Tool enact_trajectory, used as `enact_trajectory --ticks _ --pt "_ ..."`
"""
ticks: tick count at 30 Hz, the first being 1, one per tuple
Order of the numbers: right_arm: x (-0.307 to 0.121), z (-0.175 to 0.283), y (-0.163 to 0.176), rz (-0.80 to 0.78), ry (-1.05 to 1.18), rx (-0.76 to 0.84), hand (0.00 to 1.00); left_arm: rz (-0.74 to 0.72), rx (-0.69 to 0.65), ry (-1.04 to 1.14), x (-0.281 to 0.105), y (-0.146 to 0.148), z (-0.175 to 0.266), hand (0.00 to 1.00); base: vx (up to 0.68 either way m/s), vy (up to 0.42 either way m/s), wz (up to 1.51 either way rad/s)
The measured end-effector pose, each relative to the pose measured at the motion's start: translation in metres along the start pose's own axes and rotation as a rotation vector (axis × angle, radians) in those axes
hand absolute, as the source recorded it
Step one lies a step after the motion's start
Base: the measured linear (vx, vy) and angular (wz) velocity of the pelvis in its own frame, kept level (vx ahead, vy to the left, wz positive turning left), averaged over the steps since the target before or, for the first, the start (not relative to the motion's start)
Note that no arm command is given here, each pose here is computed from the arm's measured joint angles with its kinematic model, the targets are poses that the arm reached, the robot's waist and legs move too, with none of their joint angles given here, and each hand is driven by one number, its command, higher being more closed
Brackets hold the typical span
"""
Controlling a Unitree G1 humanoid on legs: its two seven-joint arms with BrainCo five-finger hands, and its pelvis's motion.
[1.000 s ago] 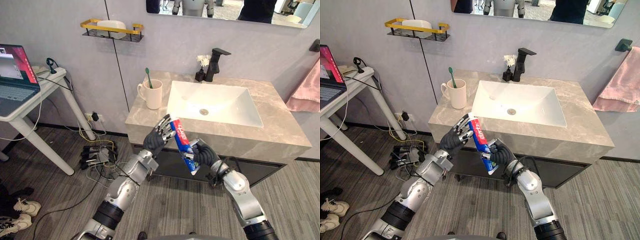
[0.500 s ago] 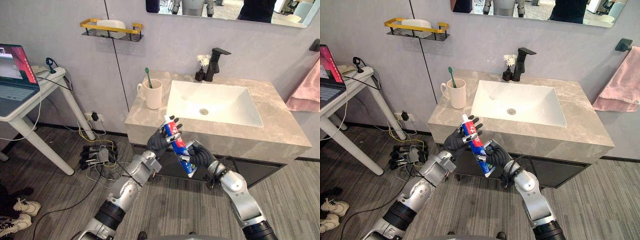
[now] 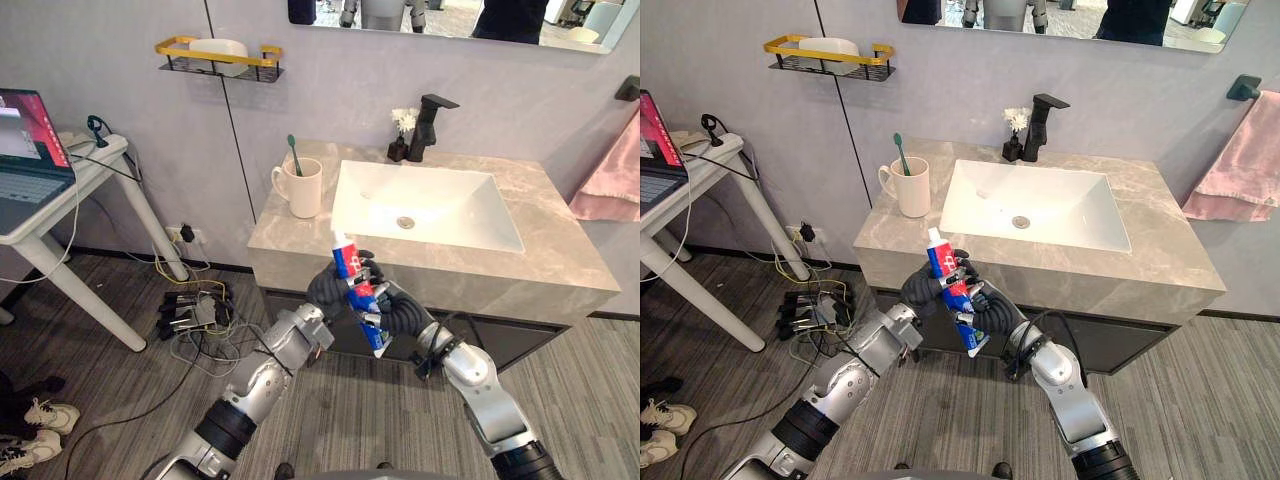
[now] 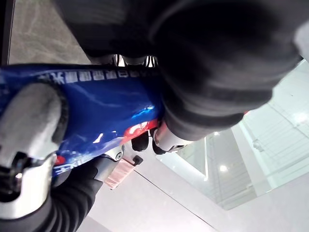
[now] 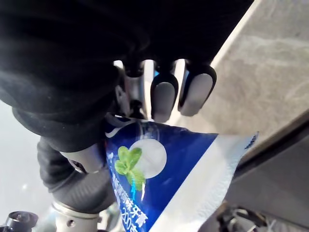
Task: Organize washtable
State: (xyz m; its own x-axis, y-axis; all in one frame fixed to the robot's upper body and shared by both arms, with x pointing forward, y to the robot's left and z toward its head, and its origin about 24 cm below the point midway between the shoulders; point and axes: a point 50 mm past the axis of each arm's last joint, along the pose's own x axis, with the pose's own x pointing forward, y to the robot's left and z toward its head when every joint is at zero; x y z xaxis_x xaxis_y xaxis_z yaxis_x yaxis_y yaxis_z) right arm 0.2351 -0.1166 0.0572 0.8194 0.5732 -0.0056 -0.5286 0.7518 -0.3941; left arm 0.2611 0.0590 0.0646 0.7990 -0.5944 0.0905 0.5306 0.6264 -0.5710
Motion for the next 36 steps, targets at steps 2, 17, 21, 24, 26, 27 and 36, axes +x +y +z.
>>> enact_trajectory --ticks 2,17,21,24,26,27,36 --pt "0.002 0.002 -0.001 0.001 -0.008 -0.005 1.0 -0.002 0.004 -0.007 0.001 0.0 0.002 1.0 0.0 0.0 0.0" --pt "-0.002 -0.009 0.023 0.152 0.023 0.1 0.0 -0.037 0.251 -0.152 0.029 0.002 0.078 1.0 0.0 -0.003 -0.03" --pt "-0.014 -0.023 0.069 0.342 0.094 0.185 0.0 -0.032 0.372 -0.258 0.053 -0.002 0.132 1.0 -0.01 -0.009 -0.07" --pt "-0.028 -0.032 0.081 0.37 0.145 0.229 0.0 0.02 0.461 -0.346 0.06 0.001 0.177 1.0 0.0 0.003 -0.16" --pt "-0.031 -0.034 0.083 0.369 0.155 0.237 0.0 0.04 0.491 -0.389 0.059 0.002 0.195 1.0 0.0 -0.001 -0.09" --pt "-0.032 -0.034 0.083 0.369 0.159 0.242 0.0 0.047 0.509 -0.408 0.059 0.001 0.203 1.0 0.0 0.0 0.0" --pt "-0.031 -0.034 0.09 0.339 0.157 0.278 0.0 0.168 0.601 -0.525 0.055 0.002 0.254 1.0 -0.01 -0.002 -0.08"
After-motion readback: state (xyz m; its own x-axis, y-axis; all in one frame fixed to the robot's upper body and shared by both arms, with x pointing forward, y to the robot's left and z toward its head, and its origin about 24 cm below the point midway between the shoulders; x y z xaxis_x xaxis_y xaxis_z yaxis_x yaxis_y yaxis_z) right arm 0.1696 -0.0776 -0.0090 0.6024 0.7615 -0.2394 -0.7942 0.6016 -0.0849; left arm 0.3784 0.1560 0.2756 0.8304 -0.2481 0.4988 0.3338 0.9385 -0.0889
